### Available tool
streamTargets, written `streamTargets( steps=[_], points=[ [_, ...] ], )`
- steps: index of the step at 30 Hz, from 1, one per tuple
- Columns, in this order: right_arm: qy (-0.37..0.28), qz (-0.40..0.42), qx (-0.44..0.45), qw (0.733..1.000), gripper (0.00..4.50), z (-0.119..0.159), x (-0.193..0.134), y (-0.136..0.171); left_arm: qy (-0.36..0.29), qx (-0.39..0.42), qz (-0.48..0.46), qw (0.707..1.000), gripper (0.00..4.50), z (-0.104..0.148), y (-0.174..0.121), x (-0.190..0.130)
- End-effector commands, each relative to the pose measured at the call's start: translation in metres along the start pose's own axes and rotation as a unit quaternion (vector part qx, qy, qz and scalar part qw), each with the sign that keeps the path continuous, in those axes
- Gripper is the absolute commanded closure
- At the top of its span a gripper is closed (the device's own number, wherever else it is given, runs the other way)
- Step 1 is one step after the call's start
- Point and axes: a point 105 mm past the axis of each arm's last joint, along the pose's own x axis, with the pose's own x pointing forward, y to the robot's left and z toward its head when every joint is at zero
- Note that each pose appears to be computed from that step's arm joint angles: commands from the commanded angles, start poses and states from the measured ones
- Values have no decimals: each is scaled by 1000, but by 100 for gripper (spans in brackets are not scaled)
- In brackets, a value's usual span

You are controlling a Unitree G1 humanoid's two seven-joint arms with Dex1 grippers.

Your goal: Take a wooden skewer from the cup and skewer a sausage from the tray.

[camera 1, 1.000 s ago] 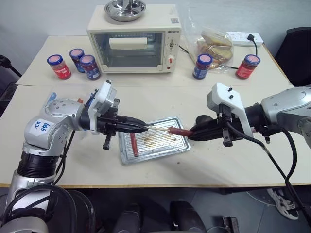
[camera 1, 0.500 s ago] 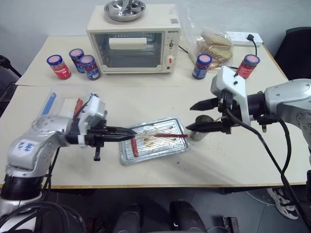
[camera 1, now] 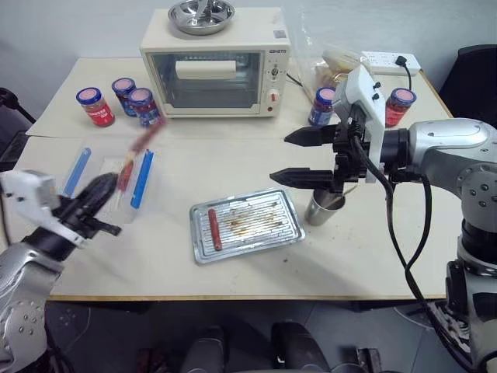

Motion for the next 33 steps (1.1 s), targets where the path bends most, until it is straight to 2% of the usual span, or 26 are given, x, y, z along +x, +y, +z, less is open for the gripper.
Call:
streamTargets(
  steps=[1,7,14,15,19,24,33],
  points=[
    [-29,10,-23,999,3,15,0,6,-11,26,90,996,450,3,25,-3],
    [-33,12,-22,999,3,15,3,6,30,19,164,986,450,-16,49,6],
    [-34,7,-24,999,3,13,3,6,54,10,163,985,450,-29,47,16],
    [-34,6,-25,999,0,13,2,6,49,4,156,986,393,-28,46,17],
    [-36,5,-20,999,0,12,1,5,30,7,141,990,303,-16,44,19],
    [-32,6,-11,999,0,8,-1,4,22,8,106,994,184,-2,42,-1],
    [-15,21,-13,1000,0,-3,-3,5,74,5,69,995,184,6,46,-67]
  ],
)
